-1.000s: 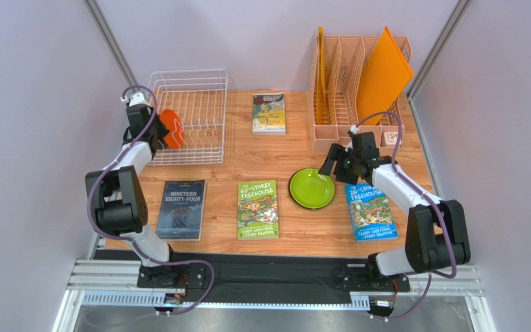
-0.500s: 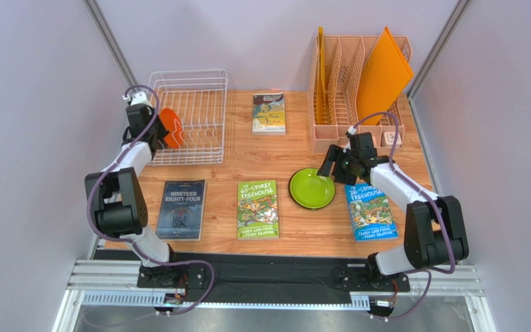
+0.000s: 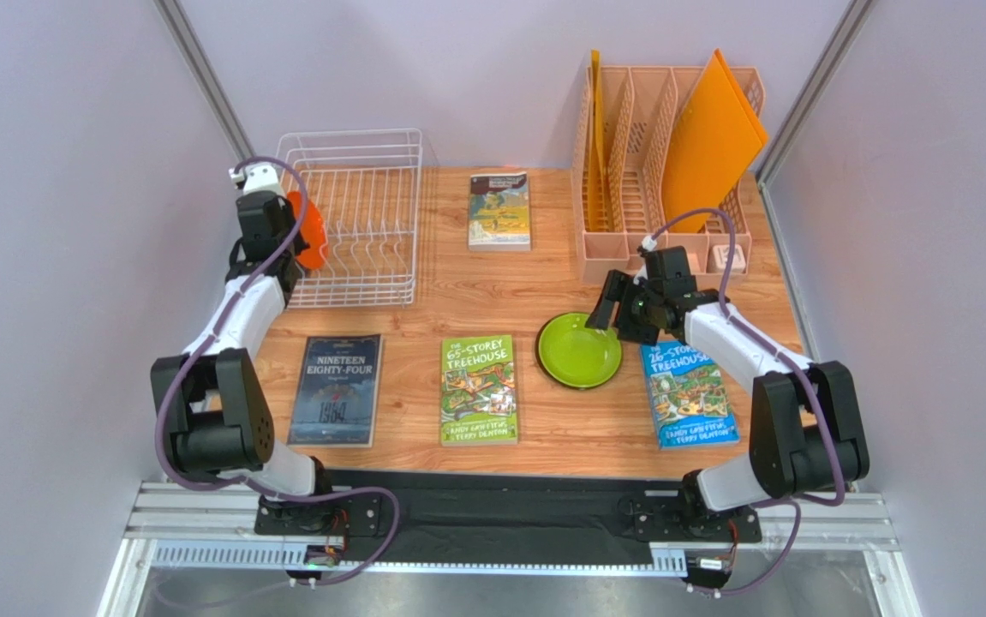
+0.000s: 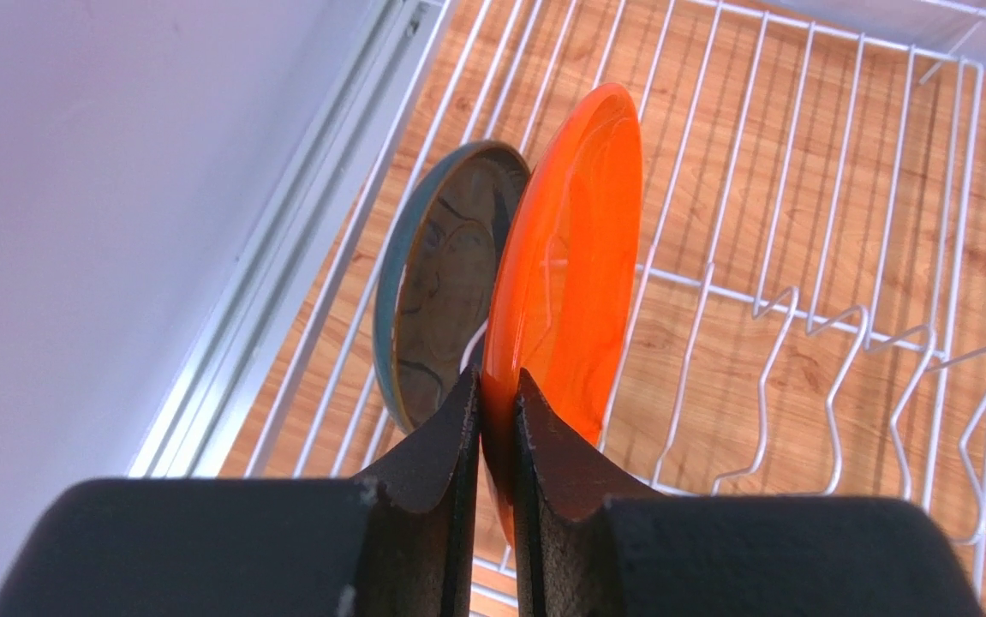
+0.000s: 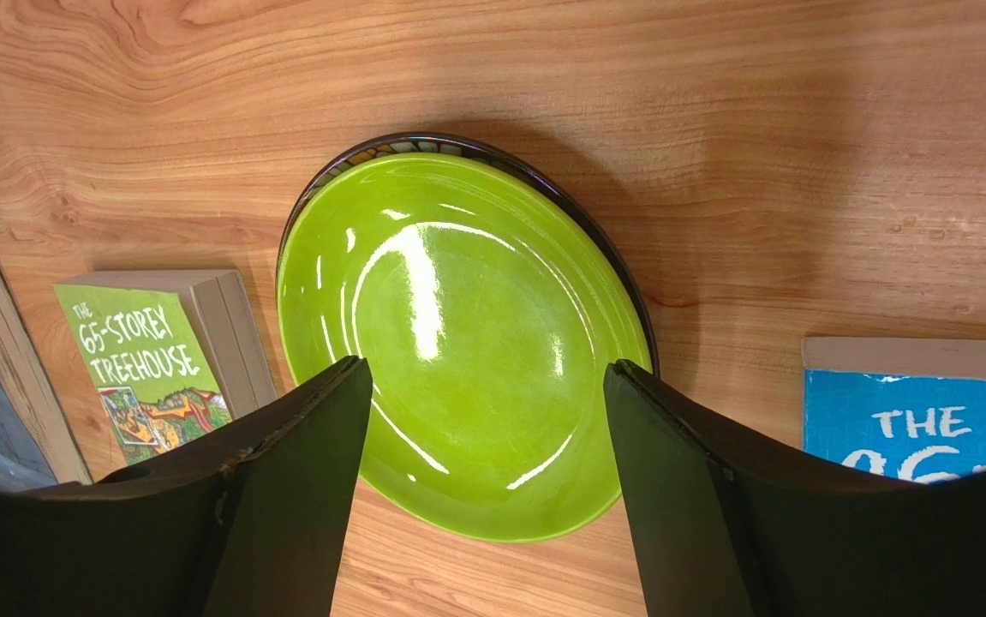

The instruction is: Unload the plates from the dish rack

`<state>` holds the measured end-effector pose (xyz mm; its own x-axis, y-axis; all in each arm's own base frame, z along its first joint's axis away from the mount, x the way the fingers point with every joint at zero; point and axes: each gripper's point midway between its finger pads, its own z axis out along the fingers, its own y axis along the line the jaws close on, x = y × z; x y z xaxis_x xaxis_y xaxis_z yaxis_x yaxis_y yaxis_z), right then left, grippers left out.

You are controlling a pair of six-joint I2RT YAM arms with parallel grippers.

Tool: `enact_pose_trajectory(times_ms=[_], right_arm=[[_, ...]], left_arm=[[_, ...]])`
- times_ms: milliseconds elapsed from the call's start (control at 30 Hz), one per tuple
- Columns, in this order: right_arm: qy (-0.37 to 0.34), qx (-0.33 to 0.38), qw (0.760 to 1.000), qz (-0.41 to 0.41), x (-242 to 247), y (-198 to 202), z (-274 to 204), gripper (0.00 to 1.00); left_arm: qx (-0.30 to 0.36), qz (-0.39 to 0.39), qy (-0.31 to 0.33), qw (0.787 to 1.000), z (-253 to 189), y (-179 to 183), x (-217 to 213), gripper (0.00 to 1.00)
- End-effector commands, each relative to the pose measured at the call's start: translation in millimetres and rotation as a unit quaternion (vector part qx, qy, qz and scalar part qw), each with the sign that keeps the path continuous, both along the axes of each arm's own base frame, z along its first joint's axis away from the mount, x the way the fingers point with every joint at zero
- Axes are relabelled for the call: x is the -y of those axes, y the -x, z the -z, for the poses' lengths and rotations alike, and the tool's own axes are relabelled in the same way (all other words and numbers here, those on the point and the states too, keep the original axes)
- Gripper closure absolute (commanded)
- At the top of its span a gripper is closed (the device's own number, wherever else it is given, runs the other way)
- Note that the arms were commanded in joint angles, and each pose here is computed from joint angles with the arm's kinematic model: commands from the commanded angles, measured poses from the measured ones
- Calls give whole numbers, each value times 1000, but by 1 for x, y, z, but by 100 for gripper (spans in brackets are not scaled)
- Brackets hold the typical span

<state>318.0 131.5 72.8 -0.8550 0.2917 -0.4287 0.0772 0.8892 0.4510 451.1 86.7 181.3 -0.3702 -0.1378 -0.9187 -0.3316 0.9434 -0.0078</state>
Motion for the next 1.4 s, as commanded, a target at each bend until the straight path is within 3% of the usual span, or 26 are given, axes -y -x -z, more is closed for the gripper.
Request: enact_pose_trajectory(times_ms=[0, 433, 667, 933, 1167, 1367], right_arm=[[-5, 32, 999, -2, -3, -8, -15, 28], [-11, 49, 999, -1, -2, -2, -29, 28], [-20, 70, 997, -9, -4, 4, -44, 27], [-75, 128, 986, -71, -34, 15, -89, 27], [-119, 163, 973, -109, -65, 28, -113, 27], [-143, 177, 965, -133, -88, 34, -122, 27]], left_arm=[[36, 12, -20, 999, -36, 1, 8, 100], [82, 26, -5, 996, -96, 34, 22, 100], [87, 84, 84, 989, -100, 46, 59, 100], [71, 218, 238, 944, -82, 72, 152, 100], [57, 286, 307, 906, -63, 95, 219, 100], [46, 307, 321, 895, -54, 107, 247, 100]])
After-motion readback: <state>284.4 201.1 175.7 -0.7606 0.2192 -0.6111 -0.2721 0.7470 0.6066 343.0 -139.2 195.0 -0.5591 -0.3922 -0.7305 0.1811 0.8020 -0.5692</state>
